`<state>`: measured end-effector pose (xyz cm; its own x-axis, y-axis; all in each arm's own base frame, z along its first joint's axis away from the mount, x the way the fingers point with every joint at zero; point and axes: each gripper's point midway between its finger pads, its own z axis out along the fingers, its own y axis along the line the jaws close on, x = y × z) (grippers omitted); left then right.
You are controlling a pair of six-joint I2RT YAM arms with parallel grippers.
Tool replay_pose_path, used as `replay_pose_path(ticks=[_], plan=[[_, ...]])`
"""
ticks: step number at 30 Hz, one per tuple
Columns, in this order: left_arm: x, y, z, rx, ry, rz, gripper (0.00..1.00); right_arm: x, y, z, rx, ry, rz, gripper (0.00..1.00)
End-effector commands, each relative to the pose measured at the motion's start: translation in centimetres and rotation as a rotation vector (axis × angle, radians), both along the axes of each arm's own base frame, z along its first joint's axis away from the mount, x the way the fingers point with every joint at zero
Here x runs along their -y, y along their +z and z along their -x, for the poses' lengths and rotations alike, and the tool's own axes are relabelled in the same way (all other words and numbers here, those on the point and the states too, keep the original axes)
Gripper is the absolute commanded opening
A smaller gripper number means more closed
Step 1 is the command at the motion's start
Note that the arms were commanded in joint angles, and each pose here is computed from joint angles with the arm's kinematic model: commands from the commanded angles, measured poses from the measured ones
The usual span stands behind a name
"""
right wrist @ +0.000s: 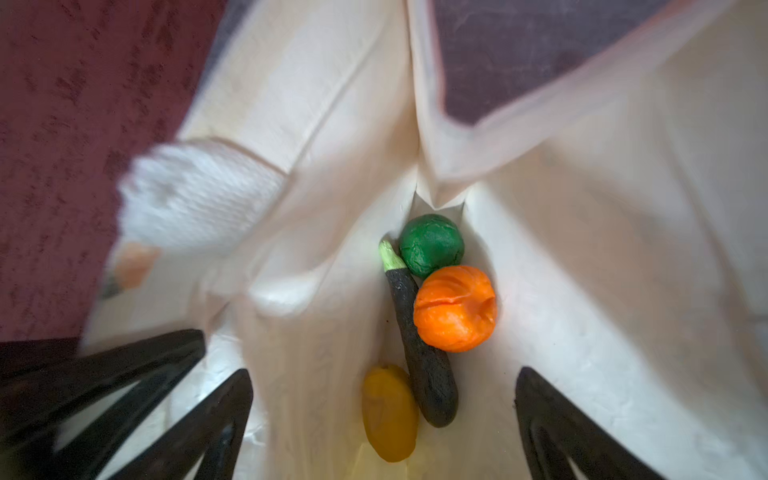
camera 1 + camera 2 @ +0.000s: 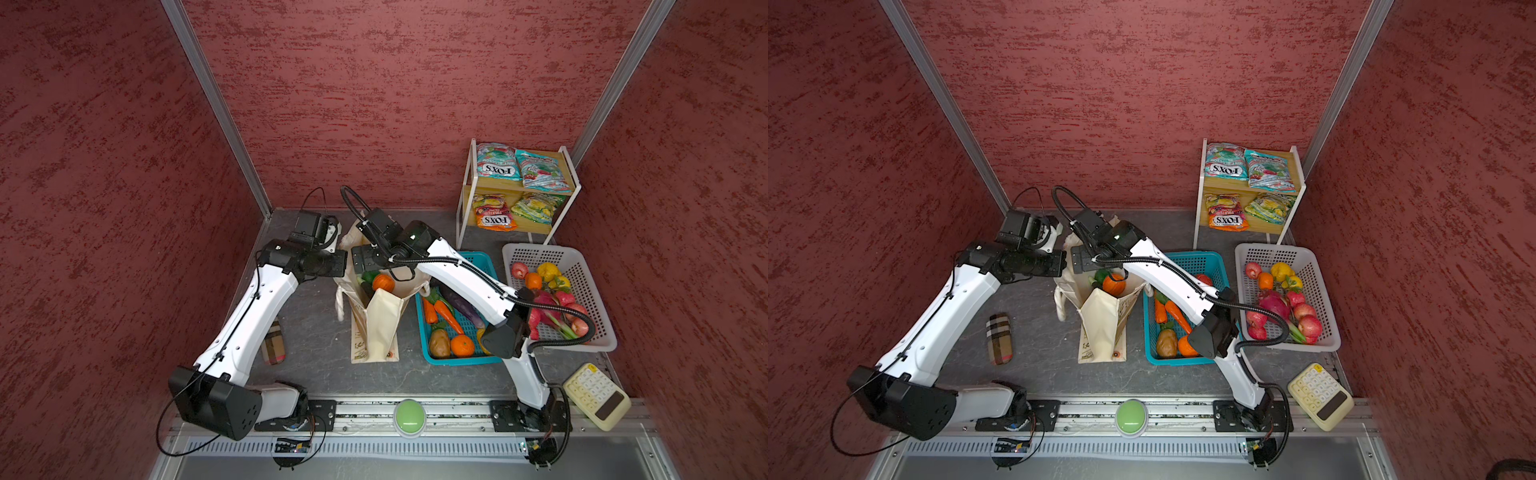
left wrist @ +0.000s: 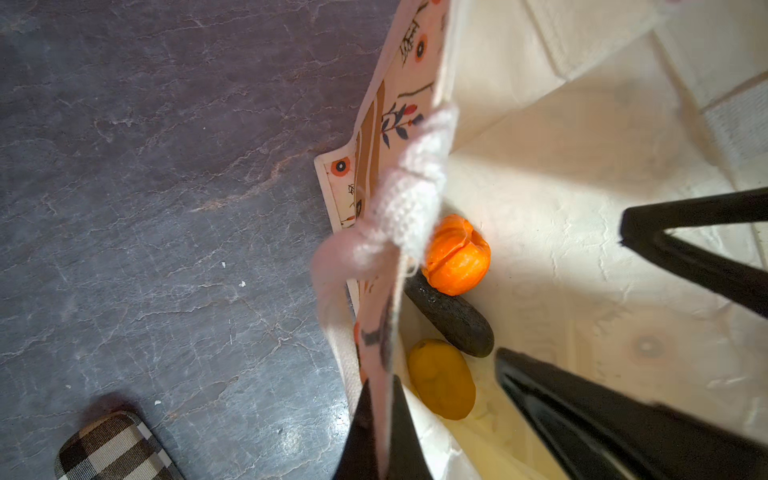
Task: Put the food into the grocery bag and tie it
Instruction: 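Withdraw the right gripper from the bag toward the white fruit basket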
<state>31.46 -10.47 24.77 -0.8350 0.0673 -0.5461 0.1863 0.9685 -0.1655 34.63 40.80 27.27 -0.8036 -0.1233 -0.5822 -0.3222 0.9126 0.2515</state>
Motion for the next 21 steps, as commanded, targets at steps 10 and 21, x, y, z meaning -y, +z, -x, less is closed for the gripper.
replay_pose_path(ticks=[10, 21], plan=[[-1.4, 0.3, -0.8, 0.004, 0.050, -0.002, 0.00, 12.8, 15.3, 0.2, 0.448, -0.254, 0.103, 0.99], [-0.9, 0.3, -0.9, 0.008, 0.028, 0.014, 0.00, 24.7, 8.4, 1.6, 0.306, -0.459, 0.417, 0.99]])
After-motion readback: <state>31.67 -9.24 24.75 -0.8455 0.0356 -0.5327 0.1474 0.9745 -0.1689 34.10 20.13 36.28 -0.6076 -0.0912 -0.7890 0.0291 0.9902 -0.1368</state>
